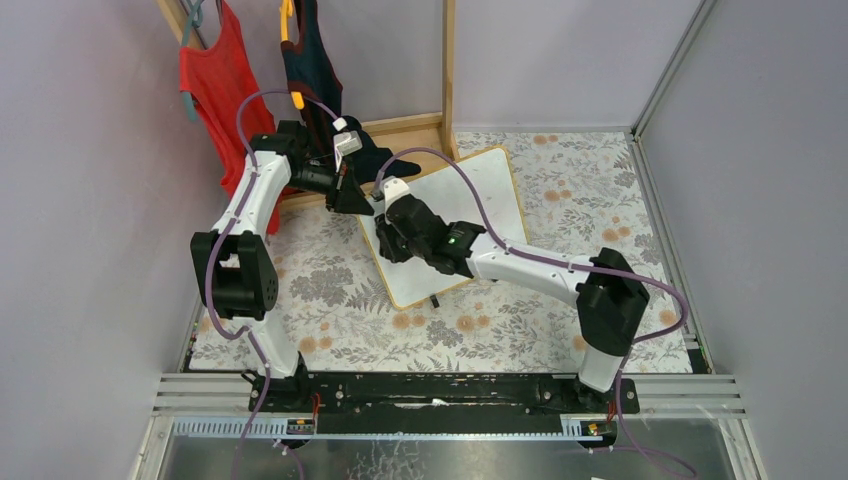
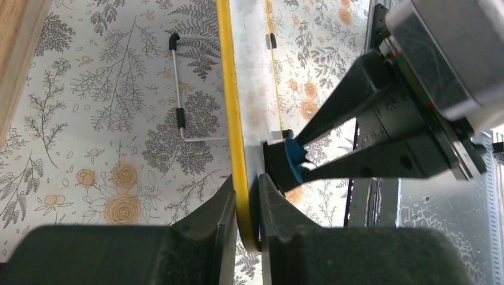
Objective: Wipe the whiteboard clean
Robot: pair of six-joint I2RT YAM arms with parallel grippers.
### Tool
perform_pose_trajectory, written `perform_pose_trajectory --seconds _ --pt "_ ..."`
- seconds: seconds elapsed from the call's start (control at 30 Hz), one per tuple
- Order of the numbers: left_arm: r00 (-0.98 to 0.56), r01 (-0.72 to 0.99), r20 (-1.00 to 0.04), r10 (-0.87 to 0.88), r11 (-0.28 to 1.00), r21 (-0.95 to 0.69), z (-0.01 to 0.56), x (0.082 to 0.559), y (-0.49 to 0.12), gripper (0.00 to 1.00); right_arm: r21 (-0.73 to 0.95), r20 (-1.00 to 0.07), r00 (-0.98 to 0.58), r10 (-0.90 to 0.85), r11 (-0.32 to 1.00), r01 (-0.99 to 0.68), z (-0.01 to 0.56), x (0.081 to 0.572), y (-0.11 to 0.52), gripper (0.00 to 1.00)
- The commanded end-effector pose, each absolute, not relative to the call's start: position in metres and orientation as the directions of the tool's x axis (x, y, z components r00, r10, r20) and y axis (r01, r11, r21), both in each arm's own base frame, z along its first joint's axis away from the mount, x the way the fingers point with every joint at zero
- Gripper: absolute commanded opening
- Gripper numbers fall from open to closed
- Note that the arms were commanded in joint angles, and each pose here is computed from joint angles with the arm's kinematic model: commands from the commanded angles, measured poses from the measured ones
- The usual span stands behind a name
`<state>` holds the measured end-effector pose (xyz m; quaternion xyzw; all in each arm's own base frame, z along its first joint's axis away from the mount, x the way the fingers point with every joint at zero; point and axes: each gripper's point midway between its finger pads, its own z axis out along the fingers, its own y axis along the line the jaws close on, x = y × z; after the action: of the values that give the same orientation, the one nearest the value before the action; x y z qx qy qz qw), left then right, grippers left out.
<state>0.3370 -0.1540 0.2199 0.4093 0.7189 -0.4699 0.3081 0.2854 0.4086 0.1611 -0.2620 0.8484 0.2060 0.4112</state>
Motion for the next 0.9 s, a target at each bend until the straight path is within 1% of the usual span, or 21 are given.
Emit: perform_pose_trajectory --seconds 0.0,0.27,0.5,0.63,0.77,0.87 --pt "-0.415 0.909 -0.833 0.366 0.197 -0.367 0.204 0.333 -0.160 0.00 0.173 -0.856 -0.476 -0.202 0.756 -0.631 0.190 0.297 0.438 0.00" --pt "-0.416 0.909 -0.832 0.368 0.197 -0.367 0.203 0.332 -0.160 0.00 0.067 -0.852 -0.470 -0.230 0.843 -0.534 0.182 0.321 0.393 0.00" --pt "-0.411 0.911 -0.833 0.371 0.203 -0.359 0.205 0.333 -0.159 0.00 0.032 -0.845 -0.496 -0.199 0.908 -0.418 0.173 0.343 0.330 0.00" --pt "-0.407 0.913 -0.835 0.371 0.203 -0.355 0.207 0.332 -0.159 0.00 0.024 -0.848 -0.503 -0.169 0.935 -0.355 0.176 0.347 0.289 0.00" --pt "-0.409 0.912 -0.834 0.369 0.202 -0.358 0.207 0.333 -0.159 0.00 0.006 -0.845 -0.504 -0.176 0.941 -0.338 0.173 0.344 0.275 0.00" --pt "-0.411 0.911 -0.835 0.366 0.201 -0.360 0.207 0.333 -0.160 0.00 0.049 -0.839 -0.518 -0.165 0.926 -0.374 0.168 0.339 0.284 0.00"
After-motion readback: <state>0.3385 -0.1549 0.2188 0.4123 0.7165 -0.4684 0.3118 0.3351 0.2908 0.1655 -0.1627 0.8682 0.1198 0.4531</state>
